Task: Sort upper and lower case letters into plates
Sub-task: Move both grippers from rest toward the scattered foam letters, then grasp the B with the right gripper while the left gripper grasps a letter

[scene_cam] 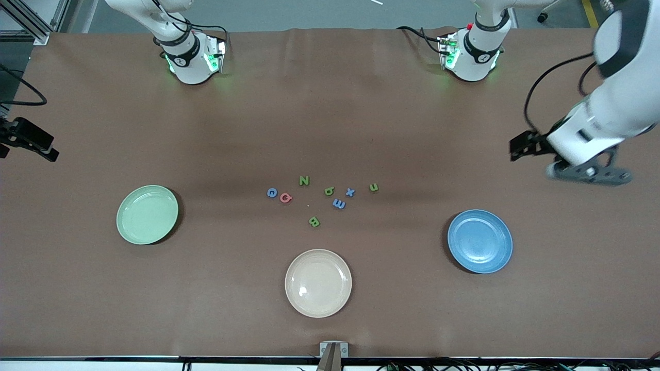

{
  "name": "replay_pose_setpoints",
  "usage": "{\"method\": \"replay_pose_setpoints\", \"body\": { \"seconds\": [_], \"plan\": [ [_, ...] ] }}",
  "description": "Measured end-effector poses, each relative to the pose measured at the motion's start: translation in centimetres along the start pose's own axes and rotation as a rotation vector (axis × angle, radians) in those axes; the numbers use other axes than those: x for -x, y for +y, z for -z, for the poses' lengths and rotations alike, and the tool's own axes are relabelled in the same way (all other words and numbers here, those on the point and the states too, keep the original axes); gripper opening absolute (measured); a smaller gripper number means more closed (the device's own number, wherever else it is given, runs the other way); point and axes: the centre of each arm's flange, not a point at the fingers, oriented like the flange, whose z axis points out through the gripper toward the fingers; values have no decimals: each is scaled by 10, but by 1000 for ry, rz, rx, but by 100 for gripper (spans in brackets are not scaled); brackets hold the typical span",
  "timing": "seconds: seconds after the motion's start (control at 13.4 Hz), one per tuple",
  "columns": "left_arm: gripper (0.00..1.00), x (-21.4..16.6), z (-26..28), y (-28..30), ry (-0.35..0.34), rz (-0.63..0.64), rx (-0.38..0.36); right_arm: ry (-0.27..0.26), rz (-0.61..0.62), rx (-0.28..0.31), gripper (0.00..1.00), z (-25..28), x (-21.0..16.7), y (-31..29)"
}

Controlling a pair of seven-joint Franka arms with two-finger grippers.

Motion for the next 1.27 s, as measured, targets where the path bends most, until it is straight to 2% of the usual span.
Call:
{"method": "replay_pose_setpoints", "body": {
  "seconds": [0.22,0.45,0.75,0.9,1.05,1.2,1.27],
  "plan": [
    [100,-29,-58,42,-29,39,5,-23,54,-17,100,-13,-2,-36],
    [100,-44,-115,104,-48,85,2,-70,139,-21,100,-48,-6,-101],
    [100,-49,-193,183,-44,189,2,-152,189,-5,100,-106,-6,-174],
    [98,-40,-226,213,-23,247,9,-193,144,14,100,-144,-4,-209],
    [97,-29,-258,224,15,301,30,-179,105,18,100,-186,-3,-254],
    [96,-15,-287,234,26,359,38,-136,28,9,100,-226,-3,-295],
    [91,-7,-300,245,23,384,38,-109,-9,-3,100,-244,-3,-312]
  ]
}}
